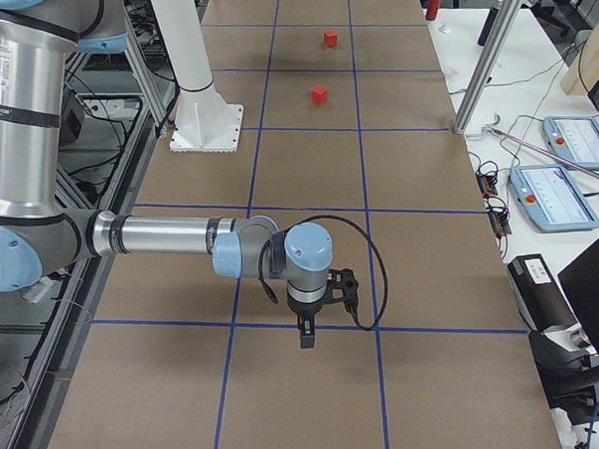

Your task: Form red blocks into L shape at center

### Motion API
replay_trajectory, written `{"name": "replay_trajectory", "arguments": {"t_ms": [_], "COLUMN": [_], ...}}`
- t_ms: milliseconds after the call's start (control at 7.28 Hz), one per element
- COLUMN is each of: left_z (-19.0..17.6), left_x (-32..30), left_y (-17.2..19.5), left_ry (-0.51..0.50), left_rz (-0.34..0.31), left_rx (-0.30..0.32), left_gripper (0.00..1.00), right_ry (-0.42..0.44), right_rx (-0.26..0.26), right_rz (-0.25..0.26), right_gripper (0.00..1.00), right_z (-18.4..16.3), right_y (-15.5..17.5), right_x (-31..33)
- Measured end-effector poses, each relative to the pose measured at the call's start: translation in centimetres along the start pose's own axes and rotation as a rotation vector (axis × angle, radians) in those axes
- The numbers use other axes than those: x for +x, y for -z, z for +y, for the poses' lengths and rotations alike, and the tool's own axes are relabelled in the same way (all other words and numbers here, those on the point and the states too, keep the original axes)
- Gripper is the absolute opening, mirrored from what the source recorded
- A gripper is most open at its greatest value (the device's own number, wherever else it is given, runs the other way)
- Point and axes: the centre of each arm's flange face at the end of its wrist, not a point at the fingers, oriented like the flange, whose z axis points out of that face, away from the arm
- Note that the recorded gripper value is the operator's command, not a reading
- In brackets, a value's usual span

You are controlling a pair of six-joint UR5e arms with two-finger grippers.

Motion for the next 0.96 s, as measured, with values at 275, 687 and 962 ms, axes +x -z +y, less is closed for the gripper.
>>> {"name": "replay_trajectory", "arguments": {"t_ms": [275,687,962], "left_z": [-0.1,-0.4,-1.1], "left_x": [0.6,1.6,2.4], "left_y": [0.7,1.6,2.5], "left_ry": [-0.011,-0.027,-0.078], "left_rz": [-0.001,-0.006,-0.015], "left_rx": [0.012,0.033,0.086], "left_gripper": [1.0,1.0,1.0], "right_ry": [-0.001,0.002,0.056], "right_rx": [0.0,0.014,0.08], "right_rz": [0.0,-0.002,0.004], "right_gripper": [0.99,0.99,0.99], "right_z": [0.0,-0.4,-1.1], "right_y": [0.0,0.5,1.3], "right_x": [0.0,-0.4,-1.0]}}
